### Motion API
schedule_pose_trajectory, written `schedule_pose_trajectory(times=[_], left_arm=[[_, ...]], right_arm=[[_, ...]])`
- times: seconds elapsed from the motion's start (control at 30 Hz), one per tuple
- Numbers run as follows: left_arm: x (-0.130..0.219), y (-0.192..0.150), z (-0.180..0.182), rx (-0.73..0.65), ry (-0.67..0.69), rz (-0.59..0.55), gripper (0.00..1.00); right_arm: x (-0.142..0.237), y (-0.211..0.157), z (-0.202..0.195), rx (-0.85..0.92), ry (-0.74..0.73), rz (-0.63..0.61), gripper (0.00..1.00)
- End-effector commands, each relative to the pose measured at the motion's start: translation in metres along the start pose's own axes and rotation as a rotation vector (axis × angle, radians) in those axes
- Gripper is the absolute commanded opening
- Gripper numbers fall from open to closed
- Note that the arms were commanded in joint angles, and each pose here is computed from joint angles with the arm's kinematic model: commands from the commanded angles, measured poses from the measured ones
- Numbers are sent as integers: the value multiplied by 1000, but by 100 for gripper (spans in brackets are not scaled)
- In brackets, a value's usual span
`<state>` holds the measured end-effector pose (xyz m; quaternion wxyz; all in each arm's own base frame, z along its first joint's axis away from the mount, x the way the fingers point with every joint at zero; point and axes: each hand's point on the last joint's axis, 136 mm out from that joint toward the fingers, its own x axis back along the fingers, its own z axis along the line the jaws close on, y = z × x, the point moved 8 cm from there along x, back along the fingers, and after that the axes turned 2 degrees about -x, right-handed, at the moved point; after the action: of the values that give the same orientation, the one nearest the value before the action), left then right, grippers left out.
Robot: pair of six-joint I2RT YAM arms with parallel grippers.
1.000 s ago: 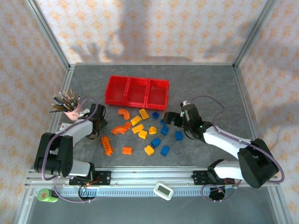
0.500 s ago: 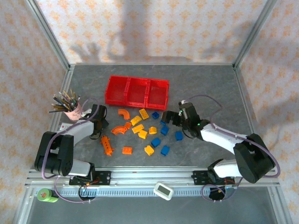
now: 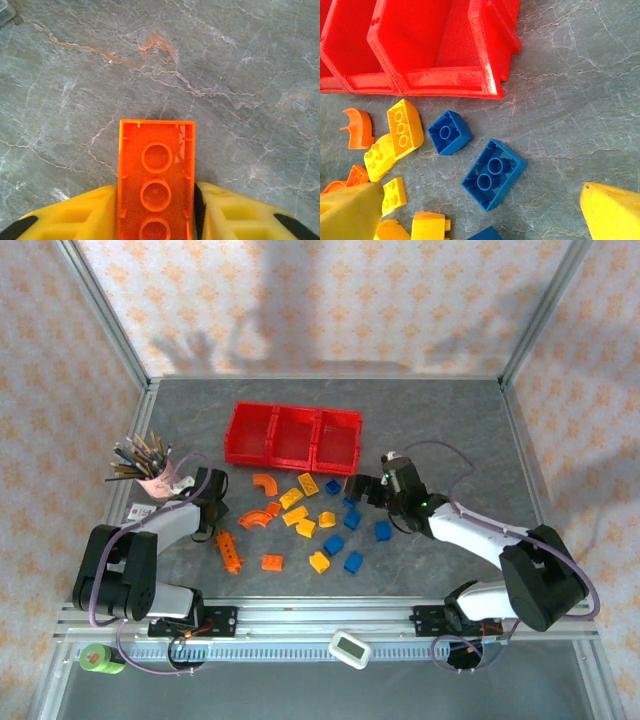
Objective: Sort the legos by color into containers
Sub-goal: Pick up the lego from the middle-left of the table, then place the lego in the container.
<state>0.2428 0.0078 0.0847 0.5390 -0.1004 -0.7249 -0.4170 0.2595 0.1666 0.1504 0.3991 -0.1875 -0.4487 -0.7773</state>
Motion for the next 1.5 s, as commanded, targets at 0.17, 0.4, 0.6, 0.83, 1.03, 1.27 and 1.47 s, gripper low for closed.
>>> schedule_pose_trajectory(times=[0.17,0.4,0.6,0.83,1.03,1.27,1.47], left_arm=[[17,2,-6,1,-110,12,32],[58,24,-33,-13,-269,-62,31],[81,54,-79,-67,-409,-123,29],[78,85,-132,-134,-474,-166,29],[59,103,-167,-154,-469,-185,29],[23,116,-187,-209,-379,-188,31],[10,119,-194,-226,-366,-161,51]], right_arm=[[9,10,10,-17,4,-42,100],[23,23,14,-25,-15,-120,100],[17,30,31,6,96,-107,100],[10,39,49,27,193,-106,100],[9,40,64,71,277,-93,100],[11,38,67,75,304,-90,100],[12,36,65,76,299,-90,100]])
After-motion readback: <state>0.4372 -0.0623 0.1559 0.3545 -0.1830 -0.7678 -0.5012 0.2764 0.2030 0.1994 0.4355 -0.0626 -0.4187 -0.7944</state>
